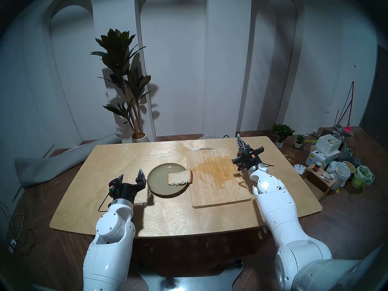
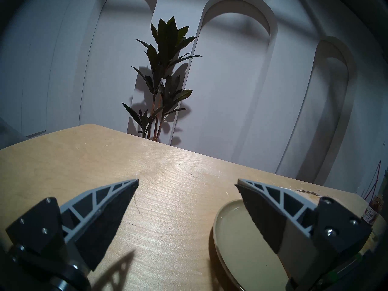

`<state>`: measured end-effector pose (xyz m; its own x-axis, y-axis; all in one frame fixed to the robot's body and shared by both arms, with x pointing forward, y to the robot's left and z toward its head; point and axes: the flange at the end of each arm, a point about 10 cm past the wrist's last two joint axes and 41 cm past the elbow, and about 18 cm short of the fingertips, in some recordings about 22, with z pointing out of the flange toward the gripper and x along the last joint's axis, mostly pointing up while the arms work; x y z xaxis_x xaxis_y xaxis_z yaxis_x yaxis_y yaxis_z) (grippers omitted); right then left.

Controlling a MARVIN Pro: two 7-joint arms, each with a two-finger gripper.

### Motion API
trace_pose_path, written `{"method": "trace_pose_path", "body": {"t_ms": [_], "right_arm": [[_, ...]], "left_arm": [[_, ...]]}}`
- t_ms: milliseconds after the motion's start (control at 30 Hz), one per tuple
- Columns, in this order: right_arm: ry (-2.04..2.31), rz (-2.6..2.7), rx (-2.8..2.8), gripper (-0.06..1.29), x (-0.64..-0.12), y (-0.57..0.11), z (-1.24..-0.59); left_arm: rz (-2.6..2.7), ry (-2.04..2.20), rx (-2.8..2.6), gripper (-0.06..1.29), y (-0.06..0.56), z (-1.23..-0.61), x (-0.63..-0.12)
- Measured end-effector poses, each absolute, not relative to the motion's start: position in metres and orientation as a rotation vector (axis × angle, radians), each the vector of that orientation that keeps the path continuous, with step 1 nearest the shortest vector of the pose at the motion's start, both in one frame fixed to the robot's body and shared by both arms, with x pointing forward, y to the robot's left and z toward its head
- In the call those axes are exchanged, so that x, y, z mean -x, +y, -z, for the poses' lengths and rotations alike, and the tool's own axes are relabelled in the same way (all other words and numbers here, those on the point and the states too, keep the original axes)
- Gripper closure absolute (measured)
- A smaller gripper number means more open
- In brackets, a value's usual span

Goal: Spread jam over the slice of bread with the knife

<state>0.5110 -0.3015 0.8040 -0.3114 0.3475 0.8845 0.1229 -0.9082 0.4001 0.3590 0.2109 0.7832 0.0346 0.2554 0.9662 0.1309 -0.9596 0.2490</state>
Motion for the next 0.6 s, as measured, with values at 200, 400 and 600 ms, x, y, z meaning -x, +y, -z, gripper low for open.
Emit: {"method": "trace_pose_path", "body": {"t_ms": [200, 400, 600], "right_arm": [[0.601, -2.379, -1.710, 1.26, -0.512, -0.305, -0.809], [0.617, -2.385, -1.693, 1.26, -0.512, -0.312, -0.805], [0.680, -2.373, -1.699, 1.26, -0.509, -0.318, -0.794]], "left_arm": [[-2.083, 0.410, -2.191, -0.01, 0.209, -0.783, -0.359], [-2.083, 0.409, -2.192, -0.01, 0.208, -0.783, -0.359], [-2.082, 0.413, -2.194, -0.01, 0.208, -0.782, -0.359]]}}
